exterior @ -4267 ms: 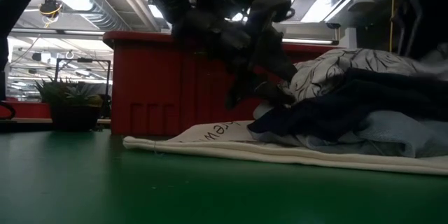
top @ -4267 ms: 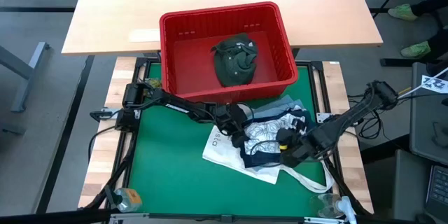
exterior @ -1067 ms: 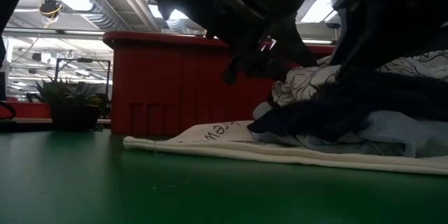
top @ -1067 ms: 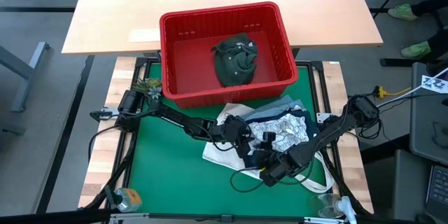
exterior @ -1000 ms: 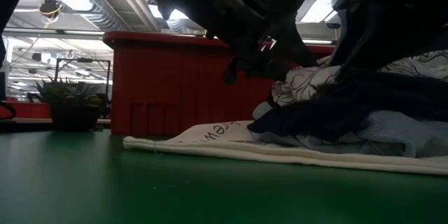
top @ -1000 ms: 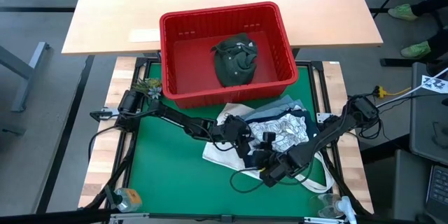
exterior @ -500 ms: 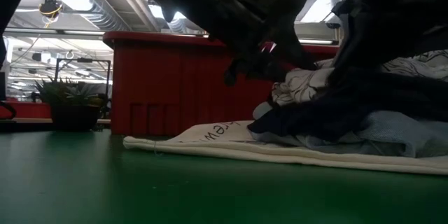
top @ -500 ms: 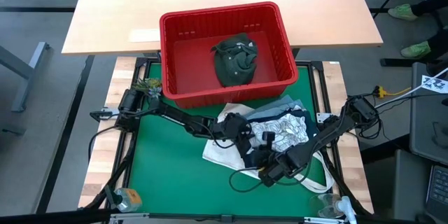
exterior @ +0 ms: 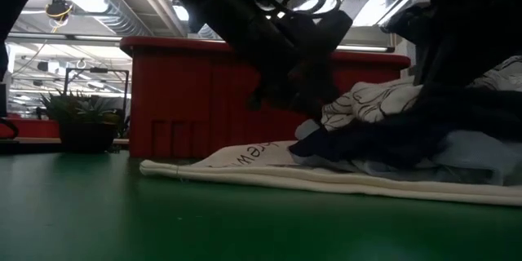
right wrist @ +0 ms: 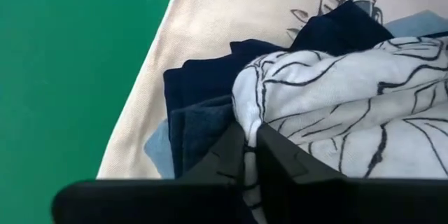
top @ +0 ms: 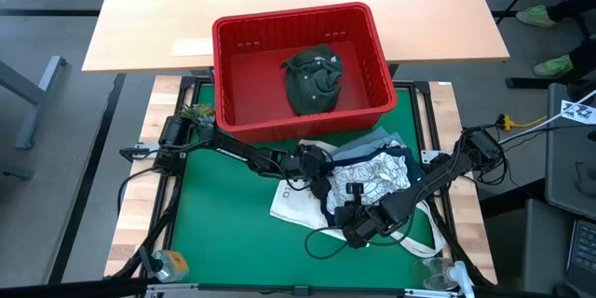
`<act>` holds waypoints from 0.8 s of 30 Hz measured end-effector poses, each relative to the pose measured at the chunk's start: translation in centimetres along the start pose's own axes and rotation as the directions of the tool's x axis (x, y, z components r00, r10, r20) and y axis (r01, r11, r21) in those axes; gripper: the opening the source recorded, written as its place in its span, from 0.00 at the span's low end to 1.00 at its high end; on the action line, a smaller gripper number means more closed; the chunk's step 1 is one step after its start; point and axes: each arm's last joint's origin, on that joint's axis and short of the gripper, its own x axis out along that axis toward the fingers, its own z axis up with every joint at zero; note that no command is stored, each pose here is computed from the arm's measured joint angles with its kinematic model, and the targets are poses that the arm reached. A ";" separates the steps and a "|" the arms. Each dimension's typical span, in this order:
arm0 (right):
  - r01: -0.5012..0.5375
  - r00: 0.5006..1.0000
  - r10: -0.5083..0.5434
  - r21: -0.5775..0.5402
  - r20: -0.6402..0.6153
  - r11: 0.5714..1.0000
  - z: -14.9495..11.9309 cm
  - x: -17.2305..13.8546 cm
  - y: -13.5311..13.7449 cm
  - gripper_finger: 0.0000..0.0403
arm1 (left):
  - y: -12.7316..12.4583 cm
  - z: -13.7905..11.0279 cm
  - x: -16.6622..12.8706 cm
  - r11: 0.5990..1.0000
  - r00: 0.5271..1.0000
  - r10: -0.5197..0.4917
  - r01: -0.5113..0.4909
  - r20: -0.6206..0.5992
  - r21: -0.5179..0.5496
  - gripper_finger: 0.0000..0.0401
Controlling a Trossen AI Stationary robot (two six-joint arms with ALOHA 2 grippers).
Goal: Fold laundry
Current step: Fold the patterned white shirt
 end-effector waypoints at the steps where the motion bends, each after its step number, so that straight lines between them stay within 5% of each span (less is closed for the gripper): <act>1: 0.005 1.000 -0.005 0.000 0.003 1.000 0.0 0.0 0.0 0.07 | 0.1 0.0 0.0 1.000 1.000 0.005 -0.005 -0.003 0.004 0.38; 15: 0.000 1.000 0.000 0.004 0.003 1.000 0.0 0.0 0.0 0.08 | -1.2 2.7 -3.9 0.997 0.996 -0.058 0.053 0.067 0.064 0.38; 24: -0.003 1.000 0.003 0.007 0.002 1.000 0.0 0.0 0.0 0.08 | -3.6 1.5 -5.5 0.988 0.991 -0.123 0.117 0.057 0.100 0.38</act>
